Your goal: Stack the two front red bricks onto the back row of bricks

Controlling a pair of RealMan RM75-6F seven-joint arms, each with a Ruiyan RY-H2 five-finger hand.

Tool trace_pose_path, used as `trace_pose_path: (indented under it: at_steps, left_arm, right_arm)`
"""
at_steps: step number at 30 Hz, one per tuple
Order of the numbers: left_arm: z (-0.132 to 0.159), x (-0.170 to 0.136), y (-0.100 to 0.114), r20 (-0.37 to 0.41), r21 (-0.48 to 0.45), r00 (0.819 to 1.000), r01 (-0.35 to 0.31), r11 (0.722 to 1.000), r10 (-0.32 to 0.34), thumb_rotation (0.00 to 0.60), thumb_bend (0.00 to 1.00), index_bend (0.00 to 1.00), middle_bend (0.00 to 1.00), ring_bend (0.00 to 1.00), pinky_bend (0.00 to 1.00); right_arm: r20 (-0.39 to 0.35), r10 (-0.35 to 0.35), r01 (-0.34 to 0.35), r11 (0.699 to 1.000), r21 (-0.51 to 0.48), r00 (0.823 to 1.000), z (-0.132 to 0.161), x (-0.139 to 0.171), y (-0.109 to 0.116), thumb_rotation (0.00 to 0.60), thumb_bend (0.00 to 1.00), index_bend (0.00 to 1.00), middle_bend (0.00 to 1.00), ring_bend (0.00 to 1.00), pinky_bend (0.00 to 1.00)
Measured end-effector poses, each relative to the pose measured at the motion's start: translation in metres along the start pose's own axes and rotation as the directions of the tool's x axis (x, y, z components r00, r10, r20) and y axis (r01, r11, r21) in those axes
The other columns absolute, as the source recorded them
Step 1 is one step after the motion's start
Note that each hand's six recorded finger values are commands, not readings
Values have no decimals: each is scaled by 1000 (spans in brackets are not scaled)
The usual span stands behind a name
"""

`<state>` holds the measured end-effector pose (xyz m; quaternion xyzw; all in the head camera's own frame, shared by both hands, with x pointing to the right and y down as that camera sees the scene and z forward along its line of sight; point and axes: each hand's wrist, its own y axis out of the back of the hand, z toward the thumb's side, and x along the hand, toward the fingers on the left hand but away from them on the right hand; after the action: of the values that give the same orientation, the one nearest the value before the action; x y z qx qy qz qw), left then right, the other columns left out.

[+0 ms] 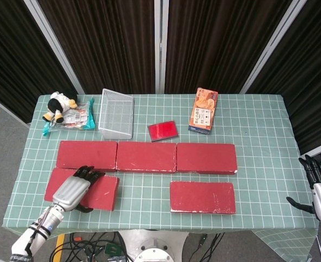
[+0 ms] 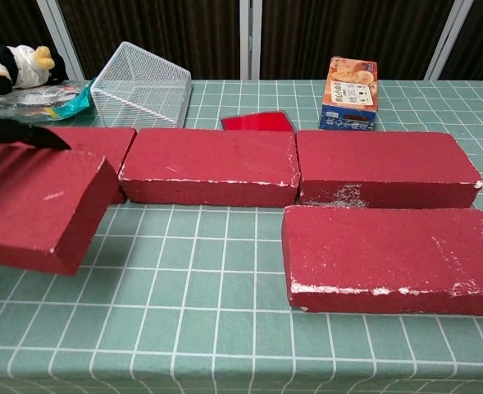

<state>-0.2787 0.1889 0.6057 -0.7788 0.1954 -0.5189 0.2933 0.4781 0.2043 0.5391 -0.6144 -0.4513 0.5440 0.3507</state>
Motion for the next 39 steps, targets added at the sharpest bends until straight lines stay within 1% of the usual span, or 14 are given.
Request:
trace_pose_path:
  at_steps: [2,7,9,12,18,21,25,29,33,39]
  left_arm:
    - [2,6,10,7,-14,1000,-4,1000,4,600,218,189,206,0,0]
    - [6,37,40,28,-35,999,-17,999,18,600,217,189,209,0,0]
    - [4,52,49,19,-39,1000,-22,999,23,600,216,189,210,0,0]
    - [-1,75,55,-4,-52,1000,-25,998,25,600,214,190,212,0,0]
    - [-4,113,53,-55,-76,998,-5,997,1,600,213,191,212,0,0]
    - [-7,124,50,-82,-88,996,10,996,-17,600,212,190,212,0,0]
    - [-11,133,48,-112,-111,993,27,994,-39,600,210,190,213,0,0]
    - [-9,138,45,-123,-118,991,41,992,-55,600,208,190,214,0,0]
    - [-5,143,43,-116,-110,991,50,993,-62,600,208,190,213,0,0]
    - [-1,148,42,-101,-86,993,52,995,-60,600,208,190,213,0,0]
  right_arm:
    - [1,-4,4,1000,-2,1000,0,0,2,600,0,0,0,0,0]
    - [1,-12,12,1000,-1,1000,0,0,5,600,0,0,0,0,0]
    - [0,-16,16,1000,1,1000,0,1,7,600,0,0,0,0,0]
    - [0,-22,22,1000,4,1000,1,1,10,600,0,0,0,0,0]
    - [5,-16,16,1000,7,1000,0,0,10,600,0,0,0,0,0]
    - [9,-12,12,1000,7,1000,0,-1,9,600,0,0,0,0,0]
    - [12,-9,9,1000,8,1000,-1,-2,8,600,0,0,0,0,0]
    - [16,0,0,1000,7,1000,-2,-3,6,600,0,0,0,0,0]
    - [18,5,-6,1000,4,1000,-3,-3,3,600,0,0,0,0,0]
    - [27,-3,3,1000,5,1000,-7,-1,7,600,0,0,0,0,0]
